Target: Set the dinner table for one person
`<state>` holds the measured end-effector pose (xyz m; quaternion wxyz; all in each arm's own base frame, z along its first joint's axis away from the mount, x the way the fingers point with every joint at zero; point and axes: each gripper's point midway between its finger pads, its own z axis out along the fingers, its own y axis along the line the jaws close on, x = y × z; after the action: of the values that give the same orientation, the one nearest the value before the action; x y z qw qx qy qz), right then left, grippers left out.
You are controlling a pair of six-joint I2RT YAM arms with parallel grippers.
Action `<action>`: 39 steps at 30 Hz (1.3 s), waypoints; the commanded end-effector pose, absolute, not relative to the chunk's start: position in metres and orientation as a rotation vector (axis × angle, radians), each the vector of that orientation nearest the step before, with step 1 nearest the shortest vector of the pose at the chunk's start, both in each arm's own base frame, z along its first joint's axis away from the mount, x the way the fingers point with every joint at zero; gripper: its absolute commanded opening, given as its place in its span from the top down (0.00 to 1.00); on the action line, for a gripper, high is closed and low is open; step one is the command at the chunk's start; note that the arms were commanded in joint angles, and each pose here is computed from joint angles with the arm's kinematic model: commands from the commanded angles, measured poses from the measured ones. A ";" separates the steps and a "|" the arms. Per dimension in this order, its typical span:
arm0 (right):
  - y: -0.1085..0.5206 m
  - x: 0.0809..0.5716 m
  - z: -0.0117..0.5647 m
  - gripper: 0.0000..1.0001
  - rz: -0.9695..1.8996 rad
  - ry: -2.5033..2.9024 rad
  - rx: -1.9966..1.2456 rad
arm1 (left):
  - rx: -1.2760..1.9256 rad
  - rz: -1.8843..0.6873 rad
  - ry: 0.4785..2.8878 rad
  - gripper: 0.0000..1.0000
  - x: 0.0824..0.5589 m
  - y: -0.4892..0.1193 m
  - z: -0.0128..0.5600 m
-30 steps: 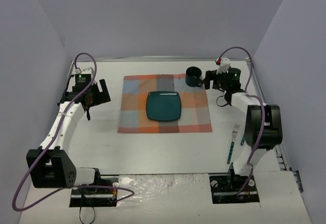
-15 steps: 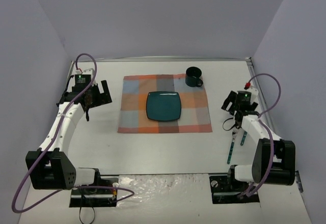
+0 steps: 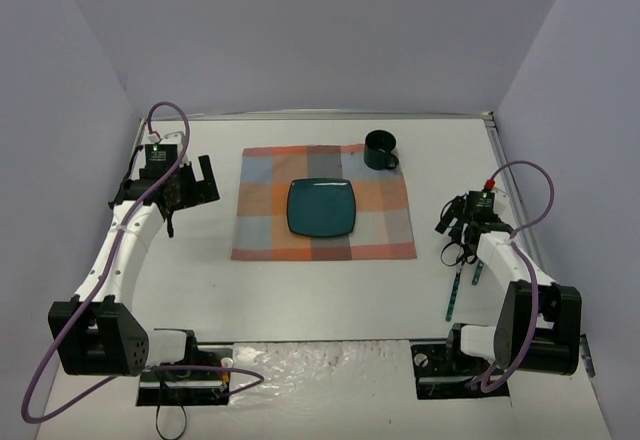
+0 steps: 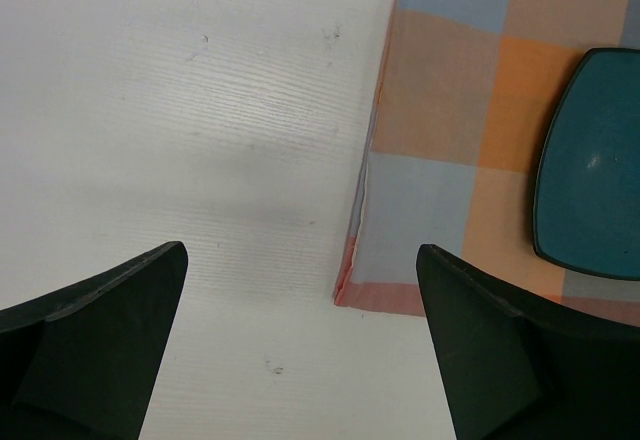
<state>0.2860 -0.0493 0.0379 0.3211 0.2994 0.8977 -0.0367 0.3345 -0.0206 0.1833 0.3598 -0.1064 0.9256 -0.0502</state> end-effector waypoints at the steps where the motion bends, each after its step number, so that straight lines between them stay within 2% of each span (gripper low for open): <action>1: -0.057 0.279 0.042 0.16 -0.144 2.333 0.855 | -0.235 -0.156 2.288 0.03 0.343 -0.026 0.218; 13: -0.049 0.267 0.008 0.16 -0.108 2.466 0.936 | -0.225 -0.149 2.287 0.03 0.342 -0.027 0.218; 18: -0.051 0.267 0.006 0.29 -0.120 2.468 0.947 | -0.225 -0.149 2.289 0.03 0.342 -0.027 0.218; 22: -0.051 0.269 0.007 0.49 -0.123 2.464 0.946 | -0.226 -0.147 2.290 0.03 0.342 -0.026 0.218; 33: -0.053 0.289 0.013 0.95 -0.138 2.428 0.915 | -0.227 -0.145 2.293 0.03 0.342 -0.026 0.216; 35: -0.051 0.295 0.014 1.00 -0.148 2.421 0.897 | -0.226 -0.145 2.294 0.03 0.342 -0.026 0.216; 39: -0.042 0.324 0.030 1.00 -0.190 2.385 0.812 | -0.227 -0.142 2.293 0.03 0.342 -0.026 0.216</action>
<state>0.2856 -0.0469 0.0072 0.2567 0.3255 0.9086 -0.0510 0.3340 -0.0253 0.1833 0.3592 -0.0983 0.9266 -0.0533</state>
